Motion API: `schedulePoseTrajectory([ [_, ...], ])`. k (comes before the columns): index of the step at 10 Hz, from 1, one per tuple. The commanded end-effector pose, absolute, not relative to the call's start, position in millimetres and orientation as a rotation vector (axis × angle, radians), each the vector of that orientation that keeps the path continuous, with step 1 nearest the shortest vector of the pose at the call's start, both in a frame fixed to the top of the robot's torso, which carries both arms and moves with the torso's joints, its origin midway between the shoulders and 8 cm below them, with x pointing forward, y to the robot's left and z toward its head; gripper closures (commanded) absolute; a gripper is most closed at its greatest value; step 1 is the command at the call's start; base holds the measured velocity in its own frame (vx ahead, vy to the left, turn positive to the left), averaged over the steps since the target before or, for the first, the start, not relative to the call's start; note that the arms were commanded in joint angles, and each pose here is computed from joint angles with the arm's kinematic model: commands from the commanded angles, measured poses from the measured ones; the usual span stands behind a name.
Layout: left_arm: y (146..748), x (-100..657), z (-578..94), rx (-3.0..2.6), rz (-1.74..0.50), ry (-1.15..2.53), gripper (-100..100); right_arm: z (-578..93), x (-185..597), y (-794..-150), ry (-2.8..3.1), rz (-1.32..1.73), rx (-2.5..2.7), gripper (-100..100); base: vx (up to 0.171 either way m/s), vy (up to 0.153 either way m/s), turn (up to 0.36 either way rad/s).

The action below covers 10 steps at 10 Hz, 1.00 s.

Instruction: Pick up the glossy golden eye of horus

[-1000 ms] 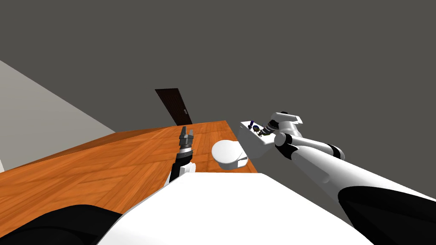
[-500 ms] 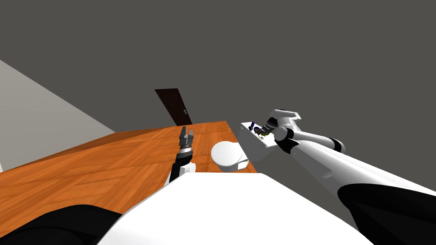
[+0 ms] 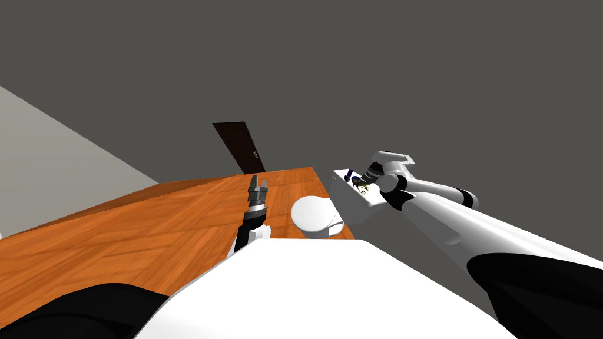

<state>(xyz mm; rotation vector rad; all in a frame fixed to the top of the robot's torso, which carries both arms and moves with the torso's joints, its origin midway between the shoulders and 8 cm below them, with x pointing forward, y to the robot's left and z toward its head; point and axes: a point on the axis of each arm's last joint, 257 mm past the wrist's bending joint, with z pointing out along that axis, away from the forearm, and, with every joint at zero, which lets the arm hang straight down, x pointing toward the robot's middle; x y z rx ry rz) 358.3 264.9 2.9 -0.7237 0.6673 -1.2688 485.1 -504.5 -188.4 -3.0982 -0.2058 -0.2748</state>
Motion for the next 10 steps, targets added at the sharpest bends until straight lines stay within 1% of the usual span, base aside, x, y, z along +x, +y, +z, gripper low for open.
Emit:
schedulePoseTrajectory([
  [1, 265, 358, 3, -0.724, -1.269, 0.667, 0, -201, 487, -503, -0.214, -0.283, -3.099, -100, 0.019, 0.011, -0.048],
  [2, 265, 358, 3, -0.724, -1.269, 0.667, 0, -197, 486, -504, -0.21, -0.277, -3.098, -100, 0.008, 0.006, -0.01],
  [3, 265, 358, 3, -0.724, -1.269, 0.667, 0, -198, 486, -505, -0.211, -0.281, -3.099, 100, 0.0, 0.0, 0.0],
  [7, 265, 358, 3, -0.724, -1.269, 0.667, 0, -198, 486, -504, -0.214, -0.279, -3.095, 100, 0.0, 0.0, 0.0],
  [8, 265, 358, 3, -0.724, -1.269, 0.667, 0, -198, 486, -504, -0.213, -0.28, -3.096, 0, 0.0, 0.0, 0.0],
  [9, 265, 358, 3, -0.724, -1.269, 0.667, 0, -186, 485, -505, -0.205, -0.279, -3.1, 100, -0.014, -0.004, 0.039],
  [10, 265, 358, 3, -0.724, -1.269, 0.667, 0, -181, 485, -505, -0.202, -0.277, -3.101, 100, -0.018, -0.009, 0.044],
])
